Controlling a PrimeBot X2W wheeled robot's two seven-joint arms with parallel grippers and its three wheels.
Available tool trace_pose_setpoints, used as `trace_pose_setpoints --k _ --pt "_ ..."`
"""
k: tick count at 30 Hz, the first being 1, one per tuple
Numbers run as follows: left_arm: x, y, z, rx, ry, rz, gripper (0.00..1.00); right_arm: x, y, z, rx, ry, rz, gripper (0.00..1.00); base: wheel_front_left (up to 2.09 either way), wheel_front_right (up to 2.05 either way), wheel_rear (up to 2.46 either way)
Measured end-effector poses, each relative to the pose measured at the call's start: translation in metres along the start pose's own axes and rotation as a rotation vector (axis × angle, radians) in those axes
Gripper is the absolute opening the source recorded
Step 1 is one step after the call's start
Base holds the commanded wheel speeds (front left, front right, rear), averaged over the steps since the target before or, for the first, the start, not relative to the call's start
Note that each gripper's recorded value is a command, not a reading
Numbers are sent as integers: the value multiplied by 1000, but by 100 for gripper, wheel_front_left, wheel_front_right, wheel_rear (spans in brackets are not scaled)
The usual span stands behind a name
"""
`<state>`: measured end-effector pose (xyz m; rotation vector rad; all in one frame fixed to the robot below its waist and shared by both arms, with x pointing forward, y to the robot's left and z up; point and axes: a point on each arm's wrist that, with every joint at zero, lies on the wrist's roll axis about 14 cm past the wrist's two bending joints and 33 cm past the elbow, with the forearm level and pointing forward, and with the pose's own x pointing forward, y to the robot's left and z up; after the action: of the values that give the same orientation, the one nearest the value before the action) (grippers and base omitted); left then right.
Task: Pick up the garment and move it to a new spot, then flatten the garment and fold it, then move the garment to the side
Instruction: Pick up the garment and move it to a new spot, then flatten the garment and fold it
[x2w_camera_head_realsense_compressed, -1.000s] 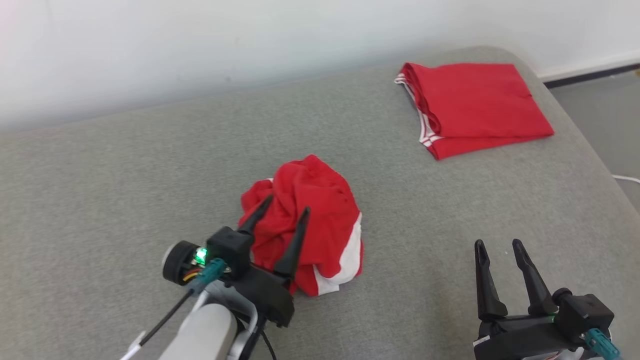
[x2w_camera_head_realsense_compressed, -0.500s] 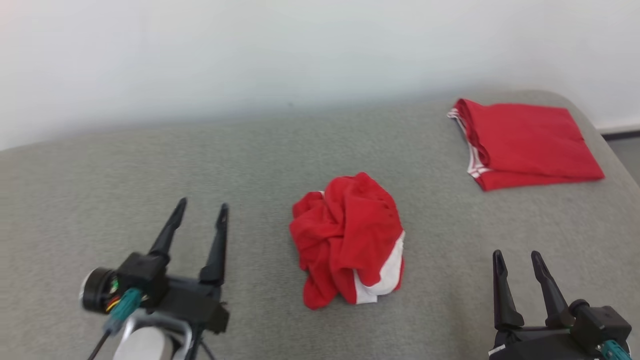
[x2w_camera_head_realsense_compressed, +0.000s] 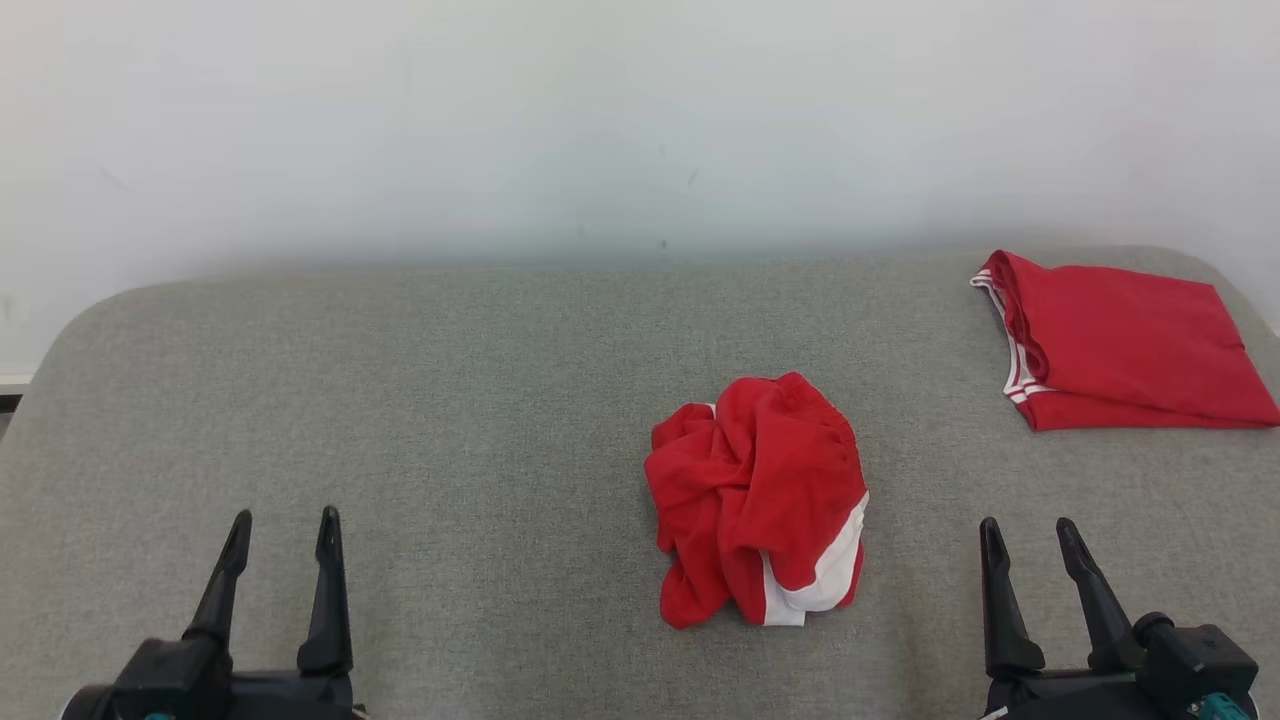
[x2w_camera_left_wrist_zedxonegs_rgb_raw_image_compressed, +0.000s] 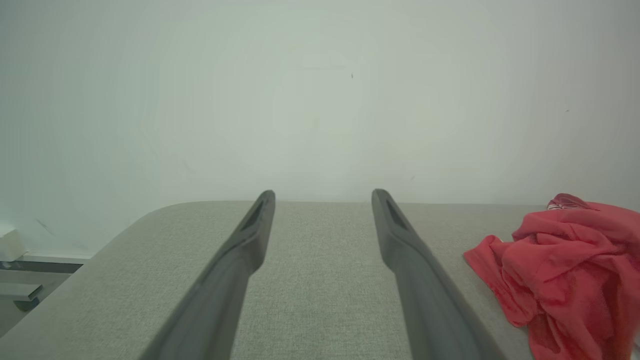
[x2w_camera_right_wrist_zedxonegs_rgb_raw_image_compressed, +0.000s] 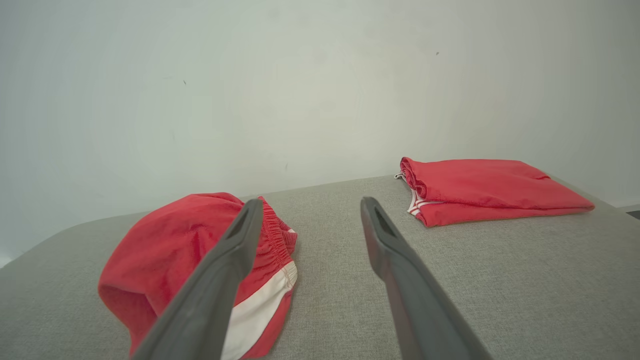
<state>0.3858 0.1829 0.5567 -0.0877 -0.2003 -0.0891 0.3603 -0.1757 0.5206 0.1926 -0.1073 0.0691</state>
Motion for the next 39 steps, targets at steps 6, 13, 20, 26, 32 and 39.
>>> trace_pose_setpoints --k 6,13,20,26,32,39 --pt "-22 3 -5 -7 15 28 100 -2 1 -2 -9 14 12 100 0 0 0" --pt "-35 -1 -17 -18 49 24 100 -8 -1 -6 -13 29 8 100 0 0 0" --pt "-39 -4 -28 -23 83 2 100 -14 -3 -11 -12 47 -1 100 0 0 0" --pt "-40 -3 -31 -25 92 0 100 -18 -5 -16 -10 63 -8 100 0 0 0" --pt "-40 -2 -33 -28 100 5 100 -19 -6 -18 -9 71 -11 100 0 0 0" --pt "-40 0 -35 -25 103 13 100 -19 -6 -19 -8 77 -11 100 0 0 0"
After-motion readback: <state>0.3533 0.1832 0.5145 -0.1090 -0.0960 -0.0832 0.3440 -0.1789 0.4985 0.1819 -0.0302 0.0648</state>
